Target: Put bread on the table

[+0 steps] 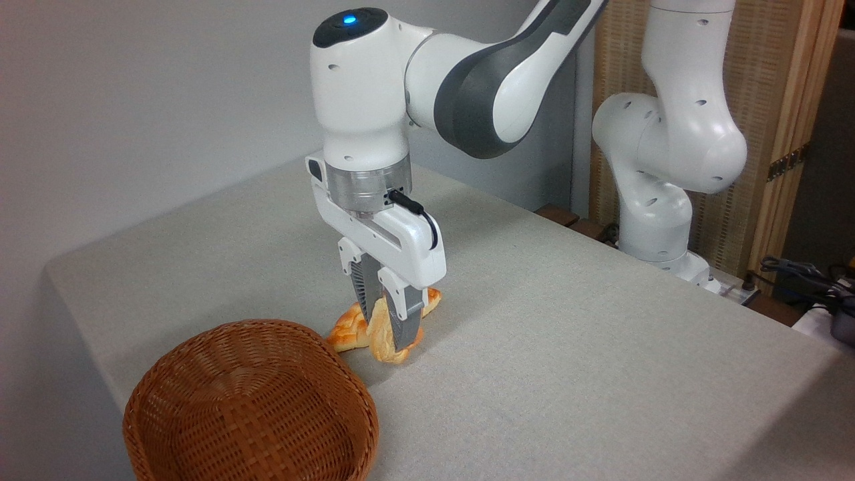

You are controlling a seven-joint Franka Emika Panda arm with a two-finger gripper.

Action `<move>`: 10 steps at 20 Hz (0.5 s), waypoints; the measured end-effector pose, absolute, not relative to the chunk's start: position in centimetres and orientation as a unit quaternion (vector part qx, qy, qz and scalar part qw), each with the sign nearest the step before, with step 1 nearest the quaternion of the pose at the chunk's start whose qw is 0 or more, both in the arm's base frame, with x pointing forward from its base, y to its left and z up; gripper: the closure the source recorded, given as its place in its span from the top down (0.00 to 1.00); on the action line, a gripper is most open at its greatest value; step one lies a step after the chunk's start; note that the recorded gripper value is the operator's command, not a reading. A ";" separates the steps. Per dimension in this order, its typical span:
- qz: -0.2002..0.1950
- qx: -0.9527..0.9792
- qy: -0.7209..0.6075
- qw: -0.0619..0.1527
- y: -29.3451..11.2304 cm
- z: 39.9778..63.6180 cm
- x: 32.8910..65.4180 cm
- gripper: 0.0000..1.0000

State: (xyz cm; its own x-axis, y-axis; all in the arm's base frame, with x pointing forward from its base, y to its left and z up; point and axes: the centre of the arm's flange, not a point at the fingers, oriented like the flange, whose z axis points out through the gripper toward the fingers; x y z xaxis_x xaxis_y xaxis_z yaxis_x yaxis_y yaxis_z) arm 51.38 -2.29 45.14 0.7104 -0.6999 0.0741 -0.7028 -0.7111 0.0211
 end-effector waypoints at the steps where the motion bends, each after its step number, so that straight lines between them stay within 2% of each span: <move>1: 0.030 0.924 -0.379 0.024 -2.3 45.1 51.4 1.00; 10: 0.035 0.924 -0.380 0.022 -2.4 45.5 51.6 1.00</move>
